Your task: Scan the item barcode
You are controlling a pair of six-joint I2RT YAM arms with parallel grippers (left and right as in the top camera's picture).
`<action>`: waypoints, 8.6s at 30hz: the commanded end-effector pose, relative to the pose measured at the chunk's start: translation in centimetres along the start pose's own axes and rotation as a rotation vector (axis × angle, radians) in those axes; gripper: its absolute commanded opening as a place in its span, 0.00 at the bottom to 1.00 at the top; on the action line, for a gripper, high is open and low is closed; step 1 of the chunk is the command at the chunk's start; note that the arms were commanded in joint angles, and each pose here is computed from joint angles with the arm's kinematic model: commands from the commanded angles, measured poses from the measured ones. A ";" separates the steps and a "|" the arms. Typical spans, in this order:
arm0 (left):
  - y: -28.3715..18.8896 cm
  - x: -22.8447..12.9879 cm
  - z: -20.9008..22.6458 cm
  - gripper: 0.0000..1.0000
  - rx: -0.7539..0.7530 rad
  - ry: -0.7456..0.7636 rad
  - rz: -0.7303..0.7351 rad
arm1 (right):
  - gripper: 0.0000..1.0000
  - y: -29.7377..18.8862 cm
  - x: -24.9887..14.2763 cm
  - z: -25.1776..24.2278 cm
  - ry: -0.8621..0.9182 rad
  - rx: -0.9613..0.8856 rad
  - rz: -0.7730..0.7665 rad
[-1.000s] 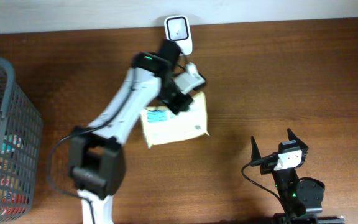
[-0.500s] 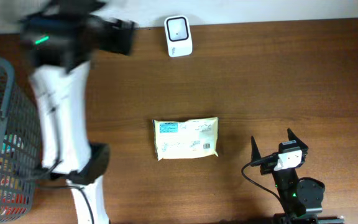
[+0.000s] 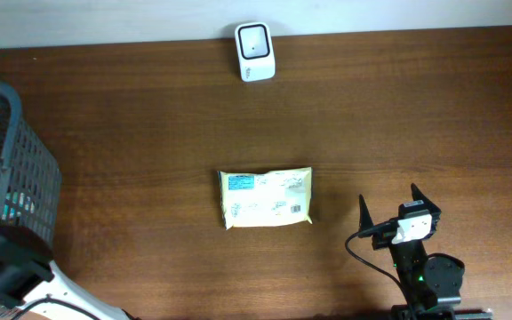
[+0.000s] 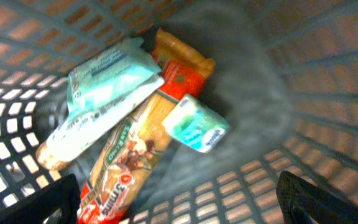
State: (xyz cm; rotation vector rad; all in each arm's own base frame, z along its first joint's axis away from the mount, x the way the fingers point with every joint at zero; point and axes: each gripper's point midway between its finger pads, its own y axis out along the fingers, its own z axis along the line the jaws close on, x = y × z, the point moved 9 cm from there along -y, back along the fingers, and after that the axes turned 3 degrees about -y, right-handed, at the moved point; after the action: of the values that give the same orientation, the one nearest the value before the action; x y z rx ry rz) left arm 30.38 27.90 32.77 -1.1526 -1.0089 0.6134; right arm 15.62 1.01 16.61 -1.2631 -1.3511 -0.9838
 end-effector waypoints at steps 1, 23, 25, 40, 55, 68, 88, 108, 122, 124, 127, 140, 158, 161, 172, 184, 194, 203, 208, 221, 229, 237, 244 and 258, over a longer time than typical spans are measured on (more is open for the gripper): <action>4.7 -0.8 0.8 0.99 0.022 0.009 0.114 | 0.99 0.0 -0.2 0.1 0.011 0.006 0.002; 8.1 -2.0 -1.0 0.00 -0.247 0.146 -0.063 | 0.99 0.0 -0.2 0.1 0.011 0.006 0.002; 2.9 -2.0 0.0 0.00 -0.274 0.136 -0.193 | 0.99 0.0 -0.2 0.1 0.011 0.006 0.002; -16.7 -20.2 -3.9 0.00 -0.869 0.561 -0.290 | 0.99 0.0 -0.2 0.1 0.011 0.006 0.002; 7.5 -32.7 -16.9 0.75 -0.563 0.726 0.167 | 0.99 0.0 -0.2 0.1 0.011 0.006 0.002; -12.7 -10.3 -1.2 0.99 -0.246 0.164 -0.469 | 0.98 0.0 -0.2 0.1 0.011 0.006 0.002; 14.5 -8.7 7.1 1.00 0.084 0.199 0.004 | 0.99 0.0 -0.2 0.1 0.011 0.006 0.002; 22.8 -10.6 5.6 0.00 0.024 0.253 0.212 | 0.99 0.0 -0.2 0.1 0.011 0.006 0.002; 3.8 -3.0 6.0 0.00 -0.105 0.198 -0.195 | 0.99 0.0 -0.2 0.1 0.011 0.006 0.002; 2.8 -3.0 5.7 0.00 -0.132 0.202 -0.224 | 0.99 0.0 -0.2 0.1 0.011 0.006 0.002; -2.9 -1.5 5.4 0.00 -0.159 0.202 -0.398 | 0.99 0.0 -0.2 0.1 0.011 0.006 0.002; -24.6 -17.7 -9.4 0.00 -0.751 0.693 -0.631 | 0.99 0.0 -0.2 0.1 0.011 0.006 0.002; 6.1 -32.7 -17.0 0.45 -0.372 0.770 0.287 | 0.99 0.0 -0.2 0.1 0.011 0.006 0.002; 2.8 -31.9 -18.8 0.93 -0.487 0.883 0.241 | 0.99 0.0 -0.2 0.1 0.011 0.006 0.002; -19.5 -11.1 -7.7 0.99 -0.301 0.346 -0.543 | 0.99 0.0 -0.2 0.1 0.011 0.006 0.002; -0.5 -3.9 5.3 1.00 0.086 0.175 -0.073 | 0.99 0.0 -0.2 0.1 0.011 0.006 0.002; 11.9 -7.5 8.4 0.92 0.057 0.625 0.107 | 0.99 0.0 -0.2 0.1 0.011 0.006 0.002; 18.3 -8.8 7.4 0.80 -0.021 0.663 0.246 | 0.99 0.0 -0.2 0.1 0.011 0.006 0.002; 20.4 -9.5 7.2 0.33 -0.033 0.668 0.300 | 0.99 0.0 -0.2 0.1 0.011 0.006 0.002; 0.0 -0.2 -0.1 0.00 -0.046 0.615 -0.291 | 0.99 0.0 -0.2 0.1 0.011 0.006 0.002; -20.2 -6.9 -6.5 0.00 -0.676 0.580 -0.672 | 0.99 0.0 -0.2 0.1 0.011 0.006 0.002; -15.2 -29.4 -24.6 0.00 -0.919 1.079 -0.061 | 0.99 0.0 -0.2 0.1 0.011 0.006 0.002; -9.2 -47.9 -34.2 0.00 -0.937 1.196 0.181 | 0.98 0.0 -0.2 0.1 0.011 0.006 0.002; -5.4 -60.8 -34.7 0.43 -0.878 1.163 0.359 | 0.99 0.0 -0.2 0.1 0.011 0.006 0.002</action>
State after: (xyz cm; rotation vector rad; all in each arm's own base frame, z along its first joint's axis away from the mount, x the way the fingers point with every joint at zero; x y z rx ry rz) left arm 33.42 -39.78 15.57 -2.0877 0.0210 -0.3580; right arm 15.61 1.01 16.62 -1.2626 -1.3514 -0.9846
